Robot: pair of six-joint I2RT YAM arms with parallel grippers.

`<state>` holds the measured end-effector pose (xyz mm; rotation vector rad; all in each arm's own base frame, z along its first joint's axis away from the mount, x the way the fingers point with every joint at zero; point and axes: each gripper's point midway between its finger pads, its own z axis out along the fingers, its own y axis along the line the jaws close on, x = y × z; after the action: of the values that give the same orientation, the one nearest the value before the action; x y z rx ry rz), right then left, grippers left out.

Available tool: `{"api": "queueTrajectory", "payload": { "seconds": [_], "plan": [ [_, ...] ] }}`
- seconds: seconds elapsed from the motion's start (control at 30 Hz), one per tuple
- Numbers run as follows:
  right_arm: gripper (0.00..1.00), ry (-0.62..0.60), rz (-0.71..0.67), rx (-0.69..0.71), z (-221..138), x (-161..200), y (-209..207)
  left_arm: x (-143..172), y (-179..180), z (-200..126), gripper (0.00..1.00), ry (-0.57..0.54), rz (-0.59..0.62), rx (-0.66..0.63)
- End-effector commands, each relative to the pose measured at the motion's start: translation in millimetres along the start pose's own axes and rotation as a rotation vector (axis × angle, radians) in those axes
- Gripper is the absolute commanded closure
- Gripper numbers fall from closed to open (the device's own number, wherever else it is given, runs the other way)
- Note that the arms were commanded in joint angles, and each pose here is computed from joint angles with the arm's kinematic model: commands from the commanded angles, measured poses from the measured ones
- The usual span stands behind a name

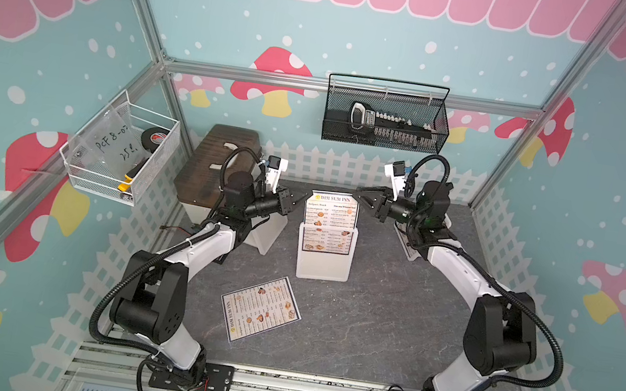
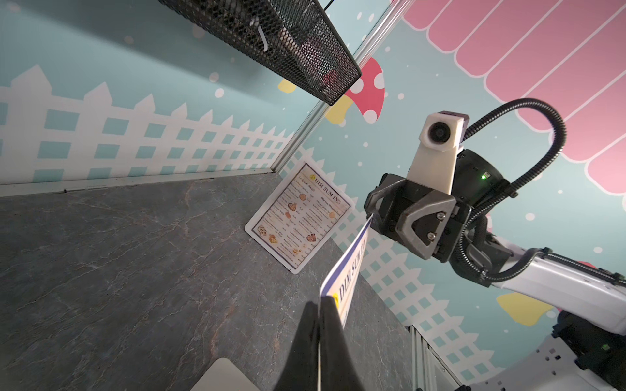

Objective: Insert the menus into the narrow rack
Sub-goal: Insert the menu into the narrow rack.

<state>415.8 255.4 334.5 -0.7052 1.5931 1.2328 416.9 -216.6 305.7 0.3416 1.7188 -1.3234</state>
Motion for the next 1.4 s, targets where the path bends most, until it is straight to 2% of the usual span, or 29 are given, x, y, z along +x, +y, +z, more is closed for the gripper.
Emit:
{"api": "queueTrajectory", "payload": {
  "seconds": [0.0,0.9,1.37],
  "plan": [
    [0.66,0.021,-0.057,0.085,-9.3,-3.4,-0.7,-4.1,-5.9,-6.9,1.00,-0.002,0.064,-0.018],
    [0.64,0.034,-0.065,0.120,-17.2,1.0,3.6,17.5,-4.8,-1.9,1.00,0.002,0.018,0.034],
    [0.64,0.039,-0.072,0.138,-21.7,-0.3,7.6,29.5,5.2,-3.7,1.00,0.021,0.009,-0.001]
  ]
}}
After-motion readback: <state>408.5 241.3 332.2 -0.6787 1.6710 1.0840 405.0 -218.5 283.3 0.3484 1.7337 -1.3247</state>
